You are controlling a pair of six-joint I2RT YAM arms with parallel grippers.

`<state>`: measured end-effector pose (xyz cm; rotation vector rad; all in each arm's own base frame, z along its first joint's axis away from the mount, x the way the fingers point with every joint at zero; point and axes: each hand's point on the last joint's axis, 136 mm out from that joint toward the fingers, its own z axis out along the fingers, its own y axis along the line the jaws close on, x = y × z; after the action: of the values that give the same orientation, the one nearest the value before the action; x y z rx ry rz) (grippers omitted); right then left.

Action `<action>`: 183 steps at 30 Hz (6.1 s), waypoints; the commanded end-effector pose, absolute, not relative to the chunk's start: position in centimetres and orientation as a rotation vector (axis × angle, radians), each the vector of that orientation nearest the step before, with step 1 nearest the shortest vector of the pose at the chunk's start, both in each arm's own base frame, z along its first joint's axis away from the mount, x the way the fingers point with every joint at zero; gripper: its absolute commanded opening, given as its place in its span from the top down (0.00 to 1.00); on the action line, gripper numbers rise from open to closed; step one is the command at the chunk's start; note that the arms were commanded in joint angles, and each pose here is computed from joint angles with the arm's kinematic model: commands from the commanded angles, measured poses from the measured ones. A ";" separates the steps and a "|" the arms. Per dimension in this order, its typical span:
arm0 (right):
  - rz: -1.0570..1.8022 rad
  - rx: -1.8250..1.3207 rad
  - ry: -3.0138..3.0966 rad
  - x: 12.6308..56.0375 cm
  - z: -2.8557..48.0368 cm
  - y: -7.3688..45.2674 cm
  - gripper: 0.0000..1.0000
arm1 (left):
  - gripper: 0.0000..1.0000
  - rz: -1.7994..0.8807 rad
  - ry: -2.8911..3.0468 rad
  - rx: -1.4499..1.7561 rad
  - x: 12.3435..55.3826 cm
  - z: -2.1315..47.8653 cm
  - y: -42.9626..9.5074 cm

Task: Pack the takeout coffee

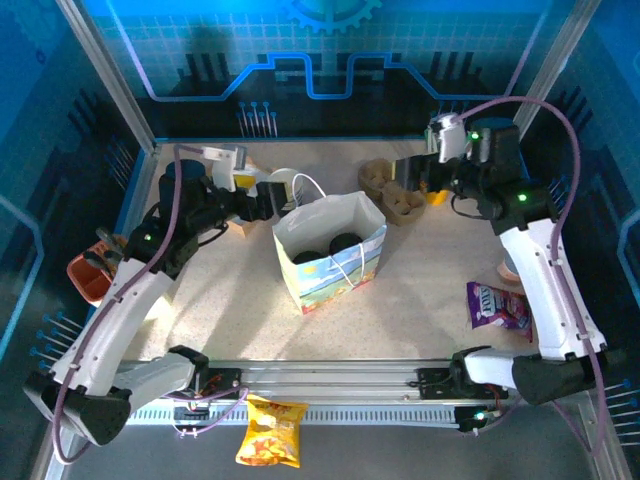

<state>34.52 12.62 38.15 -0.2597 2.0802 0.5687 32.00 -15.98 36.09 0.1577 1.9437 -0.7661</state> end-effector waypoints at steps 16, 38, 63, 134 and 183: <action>0.342 0.150 2.331 48.2 25.8 2.7 0.25 | 0.04 -0.952 2.014 0.114 32.4 34.9 -17.0; 0.193 0.085 2.503 50.2 20.1 3.4 0.48 | 0.05 -0.990 2.016 0.147 32.9 34.1 -17.8; 0.014 0.028 2.424 47.7 25.5 1.4 0.95 | 0.04 -0.968 2.017 0.162 33.3 33.3 -17.8; 0.112 -1.263 2.165 27.6 30.8 31.4 0.77 | 0.03 -0.667 1.986 -0.006 33.4 31.6 -10.8; 0.159 -0.956 2.215 26.1 32.5 21.0 0.96 | 0.05 -0.818 2.031 0.047 33.4 30.8 -13.0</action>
<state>26.39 21.55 30.98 -0.9161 2.2400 0.2505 33.52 -12.60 30.42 0.0099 2.0428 -0.8037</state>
